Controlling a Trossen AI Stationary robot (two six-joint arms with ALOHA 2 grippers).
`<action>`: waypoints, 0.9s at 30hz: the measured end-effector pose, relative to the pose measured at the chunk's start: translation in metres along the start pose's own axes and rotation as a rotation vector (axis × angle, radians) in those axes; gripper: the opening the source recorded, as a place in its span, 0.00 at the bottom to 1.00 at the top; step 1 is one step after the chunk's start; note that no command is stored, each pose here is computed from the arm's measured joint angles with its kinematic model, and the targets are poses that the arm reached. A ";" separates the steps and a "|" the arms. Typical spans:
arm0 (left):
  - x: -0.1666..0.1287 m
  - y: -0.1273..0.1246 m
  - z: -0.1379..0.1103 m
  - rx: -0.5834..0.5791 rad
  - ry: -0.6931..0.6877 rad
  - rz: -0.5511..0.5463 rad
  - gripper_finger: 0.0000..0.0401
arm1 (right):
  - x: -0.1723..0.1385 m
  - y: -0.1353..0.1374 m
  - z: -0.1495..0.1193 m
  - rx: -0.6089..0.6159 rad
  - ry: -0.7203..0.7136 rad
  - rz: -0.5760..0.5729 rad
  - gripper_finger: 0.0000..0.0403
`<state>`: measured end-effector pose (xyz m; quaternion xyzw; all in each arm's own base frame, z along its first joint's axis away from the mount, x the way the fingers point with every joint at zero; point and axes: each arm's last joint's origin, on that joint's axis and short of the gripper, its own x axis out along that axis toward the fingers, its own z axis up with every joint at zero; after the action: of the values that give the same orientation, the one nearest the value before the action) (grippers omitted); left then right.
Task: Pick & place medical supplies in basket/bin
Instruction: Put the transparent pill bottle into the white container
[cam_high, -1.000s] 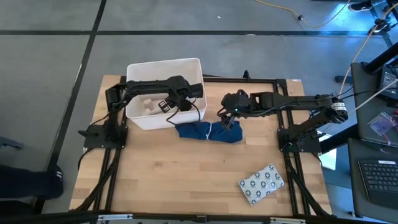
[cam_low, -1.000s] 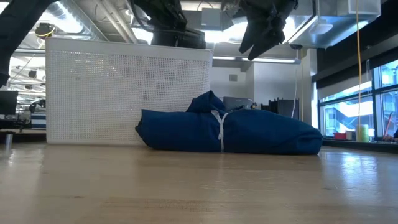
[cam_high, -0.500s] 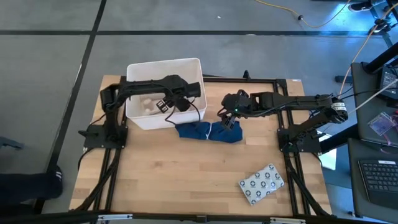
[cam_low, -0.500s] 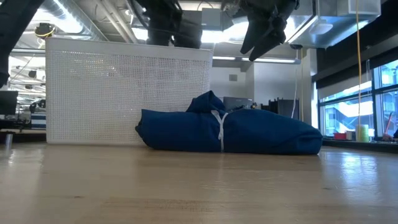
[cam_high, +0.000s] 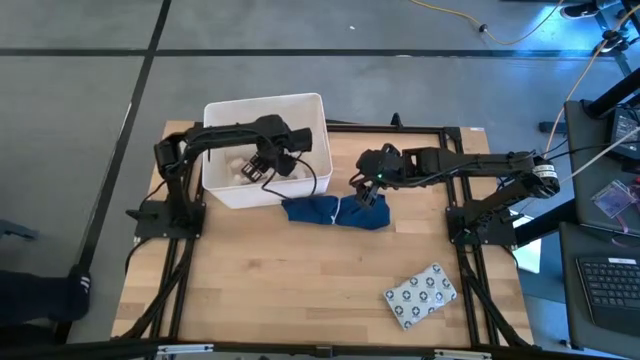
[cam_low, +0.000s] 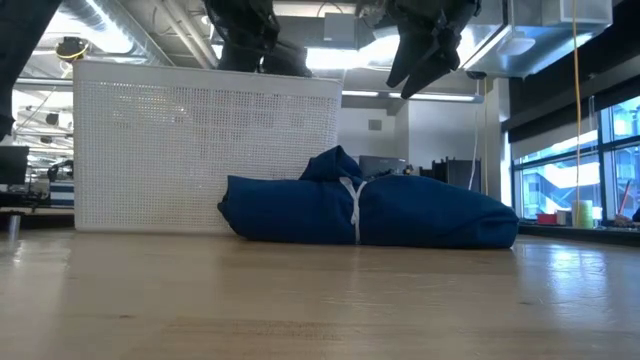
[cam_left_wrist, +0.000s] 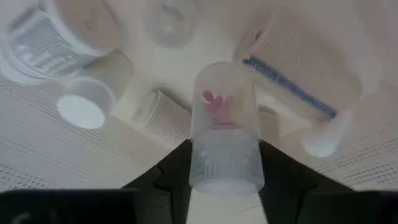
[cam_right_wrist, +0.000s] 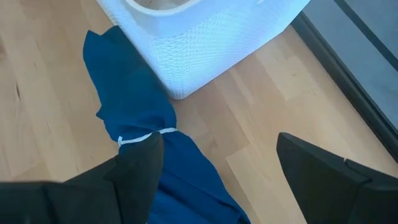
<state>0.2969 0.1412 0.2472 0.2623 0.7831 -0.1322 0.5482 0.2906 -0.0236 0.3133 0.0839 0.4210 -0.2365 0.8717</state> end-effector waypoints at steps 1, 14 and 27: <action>0.005 -0.001 0.000 -0.002 0.009 0.000 0.35 | 0.000 0.000 0.000 0.001 0.000 0.000 0.77; 0.045 -0.006 0.012 0.006 0.000 0.027 0.35 | 0.000 0.000 0.000 0.003 -0.002 0.000 0.77; 0.064 -0.010 0.024 0.069 -0.026 0.077 0.35 | 0.000 0.000 0.000 0.003 -0.002 0.000 0.77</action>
<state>0.2936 0.1382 0.1780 0.3095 0.7600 -0.1414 0.5538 0.2908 -0.0238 0.3134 0.0851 0.4197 -0.2372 0.8720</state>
